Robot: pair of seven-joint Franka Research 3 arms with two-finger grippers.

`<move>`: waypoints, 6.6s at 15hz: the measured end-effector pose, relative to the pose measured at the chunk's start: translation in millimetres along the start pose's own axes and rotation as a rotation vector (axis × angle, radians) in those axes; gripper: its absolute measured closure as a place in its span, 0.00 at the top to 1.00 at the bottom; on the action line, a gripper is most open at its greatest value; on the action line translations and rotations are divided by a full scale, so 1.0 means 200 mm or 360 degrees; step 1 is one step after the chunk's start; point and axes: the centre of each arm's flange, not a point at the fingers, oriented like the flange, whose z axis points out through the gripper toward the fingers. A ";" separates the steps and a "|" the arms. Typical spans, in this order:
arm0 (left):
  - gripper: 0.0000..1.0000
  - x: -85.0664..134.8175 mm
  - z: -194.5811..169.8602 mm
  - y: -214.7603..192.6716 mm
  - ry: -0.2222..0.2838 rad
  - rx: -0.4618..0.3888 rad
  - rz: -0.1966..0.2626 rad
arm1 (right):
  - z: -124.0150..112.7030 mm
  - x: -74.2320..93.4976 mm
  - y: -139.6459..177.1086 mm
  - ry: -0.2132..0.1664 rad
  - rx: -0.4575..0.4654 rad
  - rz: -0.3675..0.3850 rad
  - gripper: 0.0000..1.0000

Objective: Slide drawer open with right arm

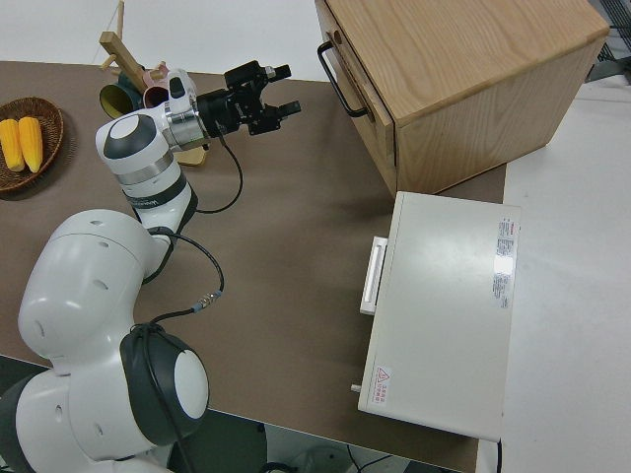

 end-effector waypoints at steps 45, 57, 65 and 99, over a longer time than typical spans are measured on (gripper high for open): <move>1.00 0.00 0.00 0.00 0.0000 0.0000 0.0000 | -0.31 0.01 -0.10 0.0121 0.0021 -0.0024 0.18; 1.00 0.00 0.00 0.00 0.0000 0.0000 0.0000 | -0.81 -0.05 -0.12 0.0132 0.0030 -0.0040 0.18; 1.00 0.00 0.00 0.00 0.0000 0.0000 0.0000 | -0.87 -0.06 -0.13 0.0128 0.0025 -0.0074 0.31; 1.00 0.00 0.00 0.00 0.0000 0.0000 0.0000 | -0.90 -0.26 0.80 -0.0462 0.1524 0.0442 0.99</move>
